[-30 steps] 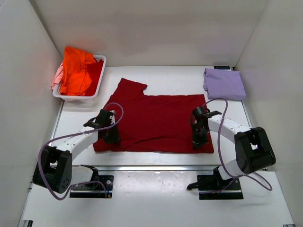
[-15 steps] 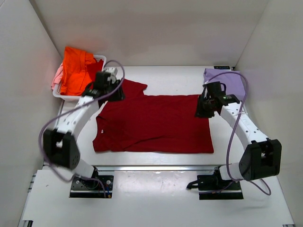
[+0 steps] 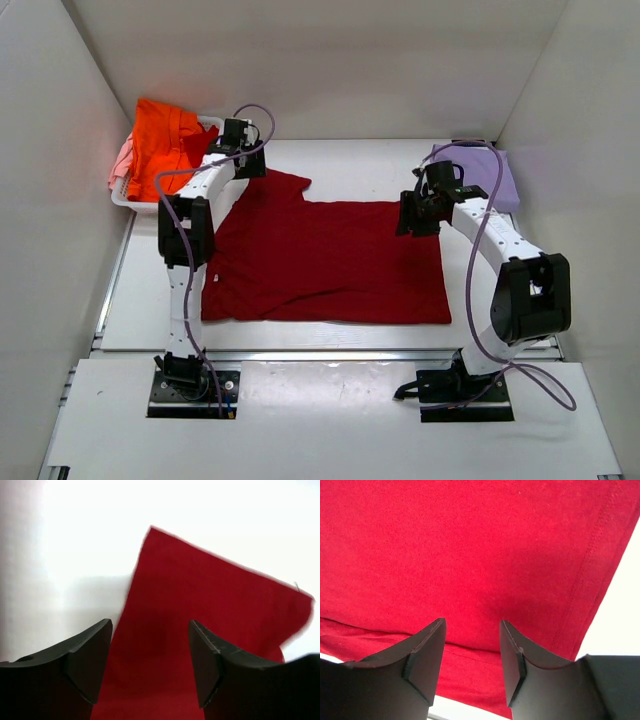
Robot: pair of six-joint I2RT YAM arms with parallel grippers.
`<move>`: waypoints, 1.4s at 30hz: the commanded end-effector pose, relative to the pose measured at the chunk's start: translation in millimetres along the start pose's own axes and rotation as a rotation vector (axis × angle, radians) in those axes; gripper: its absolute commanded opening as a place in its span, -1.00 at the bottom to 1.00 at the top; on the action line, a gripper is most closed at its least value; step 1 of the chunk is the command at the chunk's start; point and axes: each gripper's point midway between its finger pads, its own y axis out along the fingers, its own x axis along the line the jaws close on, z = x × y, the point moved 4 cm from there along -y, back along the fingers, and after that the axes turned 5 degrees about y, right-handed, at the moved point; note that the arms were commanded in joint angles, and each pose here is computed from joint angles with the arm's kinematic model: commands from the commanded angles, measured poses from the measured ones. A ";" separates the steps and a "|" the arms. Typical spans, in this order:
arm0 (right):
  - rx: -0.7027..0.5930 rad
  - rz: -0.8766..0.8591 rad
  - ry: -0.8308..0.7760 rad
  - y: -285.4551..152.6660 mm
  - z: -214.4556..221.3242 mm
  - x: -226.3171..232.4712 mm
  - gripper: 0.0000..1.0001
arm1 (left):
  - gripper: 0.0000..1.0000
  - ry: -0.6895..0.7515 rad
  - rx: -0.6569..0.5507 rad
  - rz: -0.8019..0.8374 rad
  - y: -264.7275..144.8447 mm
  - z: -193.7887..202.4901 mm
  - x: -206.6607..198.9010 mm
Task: Fold and stack the t-shirts
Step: Grap the side of the flattened tshirt furthest away from the robot with both arms
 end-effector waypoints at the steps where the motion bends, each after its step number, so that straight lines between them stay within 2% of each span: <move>1: -0.056 -0.037 -0.033 1.7 -17.1 3.4 -0.10 | 0.47 0.034 -0.013 -0.054 0.1 -19.9 10.8; 7: -0.054 -0.036 -0.006 8.1 -21.9 -8.4 -0.03 | 0.50 0.035 0.163 -0.029 22.3 13.3 7.0; 12: -0.066 -0.021 -0.005 7.8 -31.5 -13.1 -0.01 | 0.52 0.015 0.213 -0.049 25.8 27.8 8.2; 15: -0.076 -0.018 -0.003 4.9 -34.7 -13.9 -0.01 | 0.43 0.002 0.264 -0.008 27.0 39.3 9.2; 18: -0.083 0.001 0.012 9.0 -36.9 -21.4 -0.01 | -0.06 0.013 0.299 0.031 25.8 48.4 5.3; 20: -0.091 0.023 0.028 10.5 -36.5 -29.4 0.01 | -0.70 0.020 0.321 0.040 24.0 53.2 4.0; 22: -0.141 0.051 0.043 16.1 -49.0 -40.0 0.10 | -1.00 0.031 0.326 0.047 24.6 55.2 1.5; 23: -0.159 0.066 0.061 16.9 -53.4 -47.4 0.17 | -1.00 0.035 0.326 0.049 25.2 56.5 0.7; 27: -0.241 0.156 0.106 28.2 -81.5 -75.6 0.19 | -1.00 0.063 0.322 0.054 22.5 58.3 -3.5; 30: -0.251 0.198 0.142 42.6 -100.1 -94.4 0.23 | -1.00 0.064 0.307 0.064 20.3 55.8 -5.6; 34: -0.202 0.223 0.148 69.9 -112.8 -107.2 0.29 | -1.00 0.054 0.307 0.086 17.5 55.6 -8.9; 42: -0.154 0.225 0.159 104.9 -130.3 -104.2 0.27 | -1.00 0.049 0.299 0.105 15.6 51.4 -8.7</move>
